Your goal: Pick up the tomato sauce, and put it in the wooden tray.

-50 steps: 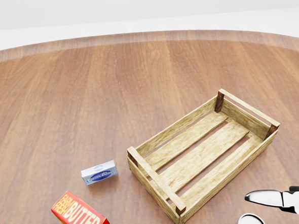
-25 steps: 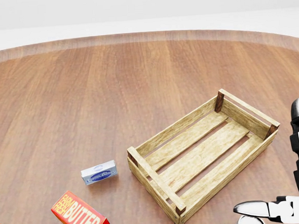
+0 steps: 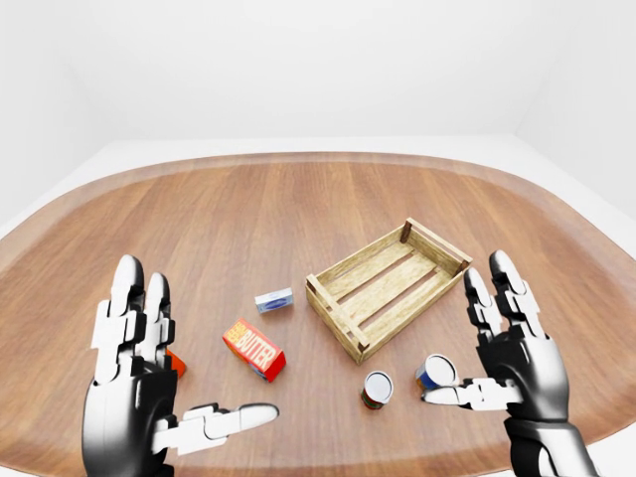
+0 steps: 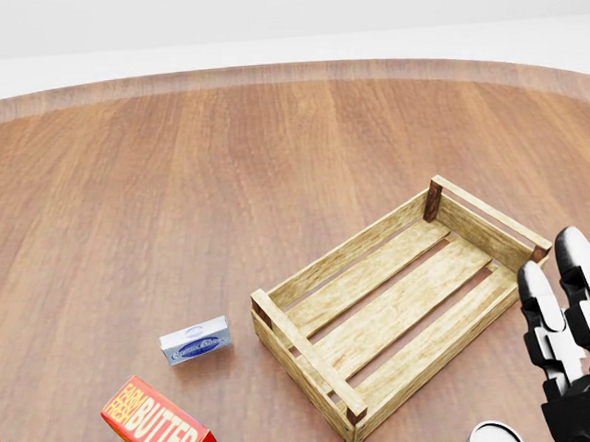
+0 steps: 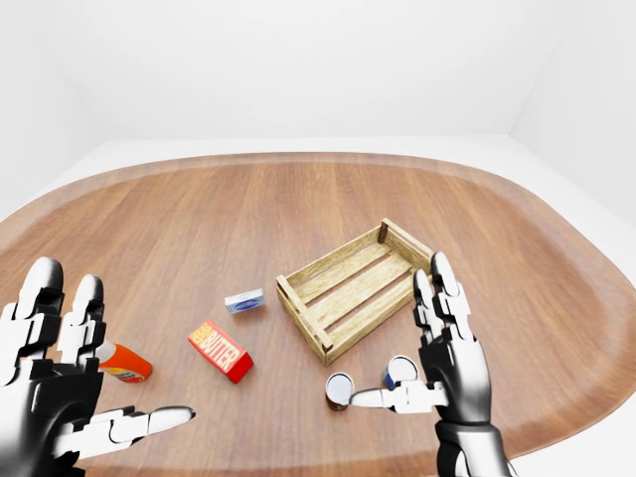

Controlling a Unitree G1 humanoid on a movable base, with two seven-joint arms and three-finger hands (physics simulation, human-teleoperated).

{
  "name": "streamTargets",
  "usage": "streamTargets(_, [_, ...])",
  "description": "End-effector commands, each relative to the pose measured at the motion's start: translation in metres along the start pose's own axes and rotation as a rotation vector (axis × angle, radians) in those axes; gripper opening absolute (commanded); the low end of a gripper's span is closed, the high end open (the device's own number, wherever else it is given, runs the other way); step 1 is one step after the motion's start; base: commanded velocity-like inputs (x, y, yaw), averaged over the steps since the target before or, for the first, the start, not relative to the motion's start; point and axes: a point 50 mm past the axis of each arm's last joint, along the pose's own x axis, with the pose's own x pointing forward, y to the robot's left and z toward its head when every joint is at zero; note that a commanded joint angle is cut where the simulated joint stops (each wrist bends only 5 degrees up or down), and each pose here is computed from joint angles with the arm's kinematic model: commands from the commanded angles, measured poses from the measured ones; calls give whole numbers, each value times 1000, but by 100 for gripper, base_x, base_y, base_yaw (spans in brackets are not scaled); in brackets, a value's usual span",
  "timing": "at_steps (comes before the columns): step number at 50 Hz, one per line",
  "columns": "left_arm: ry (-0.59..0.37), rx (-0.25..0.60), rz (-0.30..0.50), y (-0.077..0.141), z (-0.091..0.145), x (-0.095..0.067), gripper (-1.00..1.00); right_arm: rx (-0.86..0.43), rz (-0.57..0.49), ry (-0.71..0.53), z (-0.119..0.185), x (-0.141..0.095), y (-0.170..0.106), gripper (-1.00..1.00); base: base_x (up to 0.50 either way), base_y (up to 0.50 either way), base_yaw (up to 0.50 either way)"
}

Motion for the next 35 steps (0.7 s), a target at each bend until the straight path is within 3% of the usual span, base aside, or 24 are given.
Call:
streamTargets(1, [2, -2, 3, 1, 0, 0, 100, -8, 44, 21, -5, -13, 6, 100, 0, 0, 0])
streamTargets(35, [-4, -1, 5, 2, 2, -1, 100, 0, 108, 226, -44, -26, 20, 100, 0, 0, 0])
